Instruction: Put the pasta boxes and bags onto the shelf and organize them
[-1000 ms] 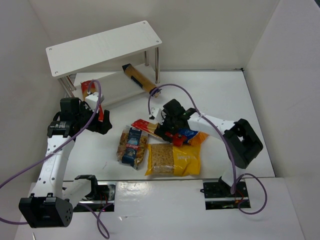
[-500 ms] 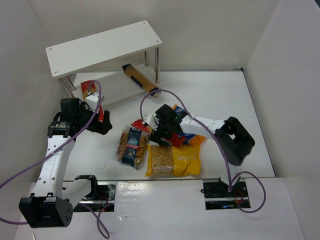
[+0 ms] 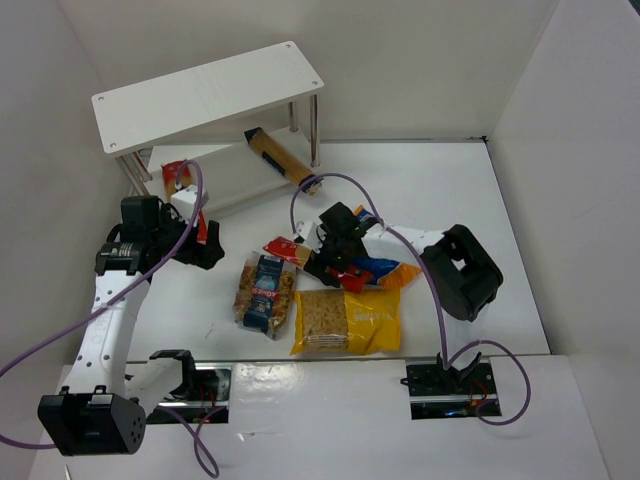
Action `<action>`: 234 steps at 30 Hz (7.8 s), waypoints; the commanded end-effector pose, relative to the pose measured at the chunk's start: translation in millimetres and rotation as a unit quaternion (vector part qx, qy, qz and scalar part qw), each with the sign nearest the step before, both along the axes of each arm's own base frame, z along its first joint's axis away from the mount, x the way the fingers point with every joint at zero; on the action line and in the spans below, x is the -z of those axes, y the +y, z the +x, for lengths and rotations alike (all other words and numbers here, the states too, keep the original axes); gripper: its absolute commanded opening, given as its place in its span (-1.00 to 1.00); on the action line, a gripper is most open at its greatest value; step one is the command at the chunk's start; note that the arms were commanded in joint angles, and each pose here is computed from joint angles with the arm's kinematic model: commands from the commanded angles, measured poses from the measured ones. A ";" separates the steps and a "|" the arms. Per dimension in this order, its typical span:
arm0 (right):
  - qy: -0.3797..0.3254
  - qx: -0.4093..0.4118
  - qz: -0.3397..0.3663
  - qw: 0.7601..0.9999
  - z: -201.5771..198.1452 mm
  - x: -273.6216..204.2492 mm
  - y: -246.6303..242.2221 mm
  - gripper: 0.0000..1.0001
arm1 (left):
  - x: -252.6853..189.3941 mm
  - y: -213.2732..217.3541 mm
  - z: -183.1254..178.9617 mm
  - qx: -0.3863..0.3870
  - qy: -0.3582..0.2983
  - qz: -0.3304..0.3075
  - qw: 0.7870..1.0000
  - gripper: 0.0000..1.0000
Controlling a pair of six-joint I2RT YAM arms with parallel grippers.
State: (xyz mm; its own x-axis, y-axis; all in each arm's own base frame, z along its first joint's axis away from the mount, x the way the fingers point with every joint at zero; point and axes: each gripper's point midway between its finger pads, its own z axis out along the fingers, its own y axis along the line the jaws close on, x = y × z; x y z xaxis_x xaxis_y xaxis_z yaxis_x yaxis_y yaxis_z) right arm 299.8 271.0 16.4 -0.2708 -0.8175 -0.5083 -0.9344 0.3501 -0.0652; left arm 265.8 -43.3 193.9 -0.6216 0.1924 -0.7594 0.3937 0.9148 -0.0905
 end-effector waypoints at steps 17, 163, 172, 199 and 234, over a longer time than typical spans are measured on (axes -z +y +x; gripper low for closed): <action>0.102 -0.061 -0.069 0.991 -47.1 37.9 -18.3 0.41 | -4.5 -2.7 2.7 0.011 -0.017 -0.001 1.000 1.00; -0.107 0.183 0.291 0.933 -27.8 -243.4 -155.2 0.99 | -29.3 -16.3 169.4 -0.286 -0.134 -0.055 0.947 -1.00; -0.104 0.181 0.288 0.935 -26.4 -237.9 -157.0 0.99 | -28.9 15.2 191.1 -0.366 -0.180 -0.015 0.913 -1.00; -0.093 0.171 0.285 0.939 -30.2 -232.5 -155.3 0.99 | 6.8 44.6 228.8 -0.476 -0.160 0.051 0.863 -1.00; -0.107 0.153 0.287 0.940 -36.3 -239.1 -153.7 0.99 | 53.2 65.2 197.2 -0.454 -0.079 0.144 0.876 -0.11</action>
